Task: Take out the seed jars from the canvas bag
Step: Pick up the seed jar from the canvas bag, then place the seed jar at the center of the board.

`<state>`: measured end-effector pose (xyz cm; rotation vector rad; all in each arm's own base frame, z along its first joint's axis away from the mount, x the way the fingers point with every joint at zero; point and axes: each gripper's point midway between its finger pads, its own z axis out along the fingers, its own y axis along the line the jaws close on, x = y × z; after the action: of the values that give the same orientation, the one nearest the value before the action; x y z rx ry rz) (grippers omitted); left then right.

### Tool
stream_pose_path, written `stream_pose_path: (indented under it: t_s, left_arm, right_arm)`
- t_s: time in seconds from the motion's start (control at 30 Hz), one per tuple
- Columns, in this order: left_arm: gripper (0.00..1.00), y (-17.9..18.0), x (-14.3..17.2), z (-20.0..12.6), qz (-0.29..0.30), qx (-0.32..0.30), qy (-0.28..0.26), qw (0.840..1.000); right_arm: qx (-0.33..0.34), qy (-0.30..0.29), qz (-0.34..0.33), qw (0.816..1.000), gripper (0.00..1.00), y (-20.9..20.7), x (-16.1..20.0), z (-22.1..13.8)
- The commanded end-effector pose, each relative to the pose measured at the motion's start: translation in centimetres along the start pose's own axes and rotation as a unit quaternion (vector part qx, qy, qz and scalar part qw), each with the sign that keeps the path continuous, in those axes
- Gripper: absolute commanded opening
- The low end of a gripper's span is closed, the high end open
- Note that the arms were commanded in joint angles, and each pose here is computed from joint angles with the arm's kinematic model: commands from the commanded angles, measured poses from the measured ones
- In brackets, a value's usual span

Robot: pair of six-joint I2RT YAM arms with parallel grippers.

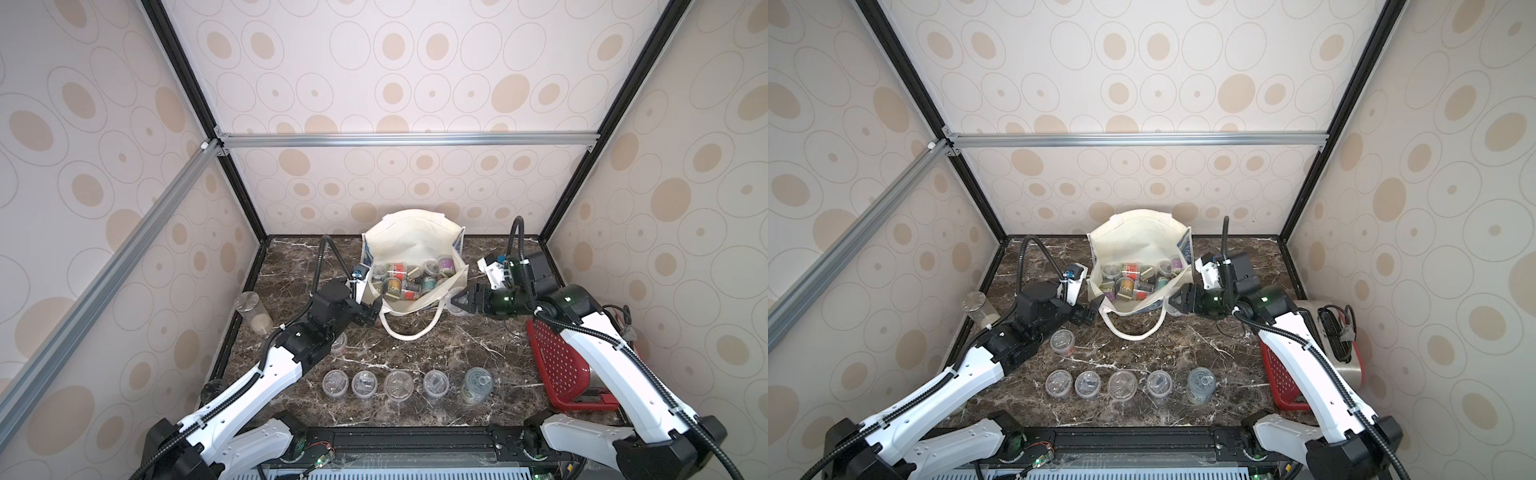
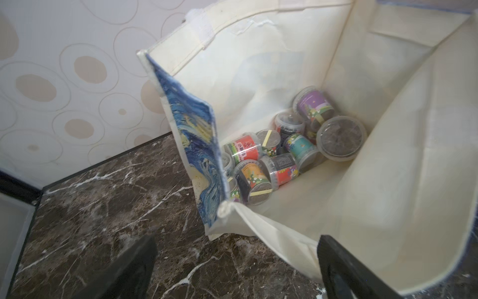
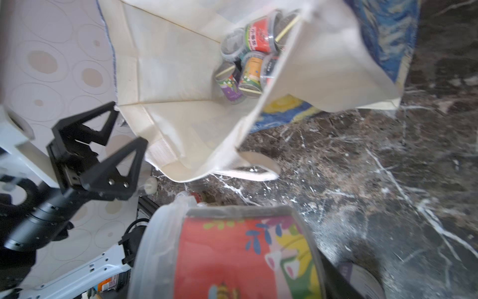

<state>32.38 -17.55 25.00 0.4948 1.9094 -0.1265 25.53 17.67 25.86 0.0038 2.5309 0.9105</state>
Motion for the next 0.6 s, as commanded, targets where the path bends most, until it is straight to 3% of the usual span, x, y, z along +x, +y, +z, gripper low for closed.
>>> stream_pose_path:
  t_s: [0.0,0.23,0.4,0.57]
  left_arm:
    - [0.98,3.0,-1.2,0.5,-0.024,-0.092,0.016,0.995]
    - [0.98,4.0,-3.0,3.3,-0.046,-0.116,0.028,0.992]
    - [0.98,6.9,-3.5,5.6,-0.095,-0.139,0.049,0.985]
    - [0.98,8.2,-3.5,6.1,-0.120,-0.123,0.069,0.983]
  right_arm:
    - [0.062,0.056,0.024,0.996,0.69,-4.1,4.0,0.5]
    - [0.039,0.087,0.062,0.994,0.69,-6.3,6.7,4.3]
    - [0.009,0.098,0.085,0.991,0.69,-7.0,6.0,8.9]
    - [0.040,0.127,0.082,0.988,0.70,-9.1,5.9,12.1]
